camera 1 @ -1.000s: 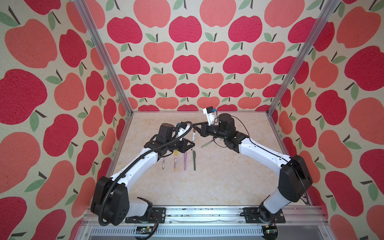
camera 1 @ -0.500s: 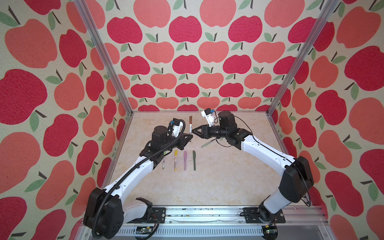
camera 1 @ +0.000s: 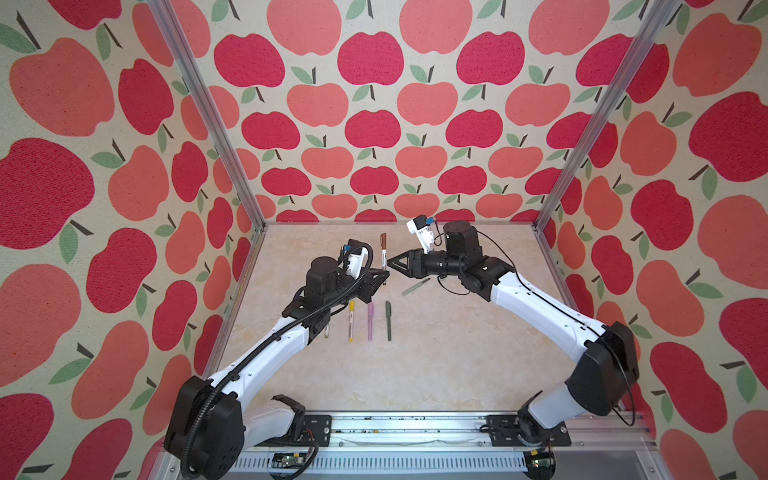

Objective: Insert the pens into the pen caps

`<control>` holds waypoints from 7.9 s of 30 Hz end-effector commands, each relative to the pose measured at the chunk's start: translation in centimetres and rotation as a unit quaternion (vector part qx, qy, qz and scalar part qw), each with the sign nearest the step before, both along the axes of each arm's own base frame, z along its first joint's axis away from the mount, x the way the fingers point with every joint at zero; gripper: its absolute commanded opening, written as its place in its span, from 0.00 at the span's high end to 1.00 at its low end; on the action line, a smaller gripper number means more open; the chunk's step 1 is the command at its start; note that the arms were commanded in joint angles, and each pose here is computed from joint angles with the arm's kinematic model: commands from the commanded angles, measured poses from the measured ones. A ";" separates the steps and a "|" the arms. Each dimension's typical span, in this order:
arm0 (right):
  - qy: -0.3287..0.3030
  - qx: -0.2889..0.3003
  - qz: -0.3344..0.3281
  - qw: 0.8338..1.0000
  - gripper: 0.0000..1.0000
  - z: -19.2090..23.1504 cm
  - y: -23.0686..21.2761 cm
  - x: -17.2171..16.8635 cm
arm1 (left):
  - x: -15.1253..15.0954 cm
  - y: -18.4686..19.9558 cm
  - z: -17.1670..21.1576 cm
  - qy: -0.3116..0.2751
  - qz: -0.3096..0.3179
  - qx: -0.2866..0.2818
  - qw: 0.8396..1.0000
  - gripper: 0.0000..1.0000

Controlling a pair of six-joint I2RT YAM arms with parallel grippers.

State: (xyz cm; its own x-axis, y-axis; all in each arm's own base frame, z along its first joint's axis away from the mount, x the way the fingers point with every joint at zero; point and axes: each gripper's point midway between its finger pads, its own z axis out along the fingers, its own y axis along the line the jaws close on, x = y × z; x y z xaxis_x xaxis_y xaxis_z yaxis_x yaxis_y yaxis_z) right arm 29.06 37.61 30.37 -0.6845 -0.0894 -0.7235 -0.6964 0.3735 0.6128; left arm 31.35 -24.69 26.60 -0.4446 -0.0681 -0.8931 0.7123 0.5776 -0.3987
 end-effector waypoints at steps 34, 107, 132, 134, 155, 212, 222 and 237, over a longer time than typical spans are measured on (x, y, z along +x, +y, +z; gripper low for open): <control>-0.016 -0.044 -0.063 0.997 1.00 -1.1 -0.3 2.4 | -1.1 -1.0 1.2 -0.017 -0.025 -0.010 1.000 0.51; 0.303 -0.329 -0.107 0.888 0.91 -28.8 -6.2 -1.3 | -3.1 4.4 2.4 -0.074 0.064 0.035 0.995 0.19; 0.306 -0.333 -0.110 0.885 0.80 -28.8 -6.1 -1.3 | -3.2 4.8 2.6 -0.077 0.070 0.034 0.994 0.19; 0.305 -0.333 -0.110 0.885 0.79 -28.7 -6.1 -1.2 | -3.2 4.8 2.6 -0.076 0.069 0.034 0.994 0.19; 0.197 -0.306 -0.181 0.914 0.60 -18.2 -7.6 4.3 | -3.1 5.7 3.1 -0.085 0.092 0.035 0.991 0.13; 0.246 -0.427 -0.256 0.832 0.70 -30.2 -7.2 14.0 | -0.4 -0.2 -6.1 0.014 0.022 0.055 0.998 0.01; 0.209 -0.476 -0.245 0.819 0.82 -30.9 -8.1 14.2 | -0.4 -0.1 -6.0 0.016 0.022 0.050 0.998 0.01; 0.163 -0.495 -0.218 0.825 0.97 -29.6 -8.0 12.7 | -2.3 0.3 -4.7 0.033 0.027 0.028 0.999 0.01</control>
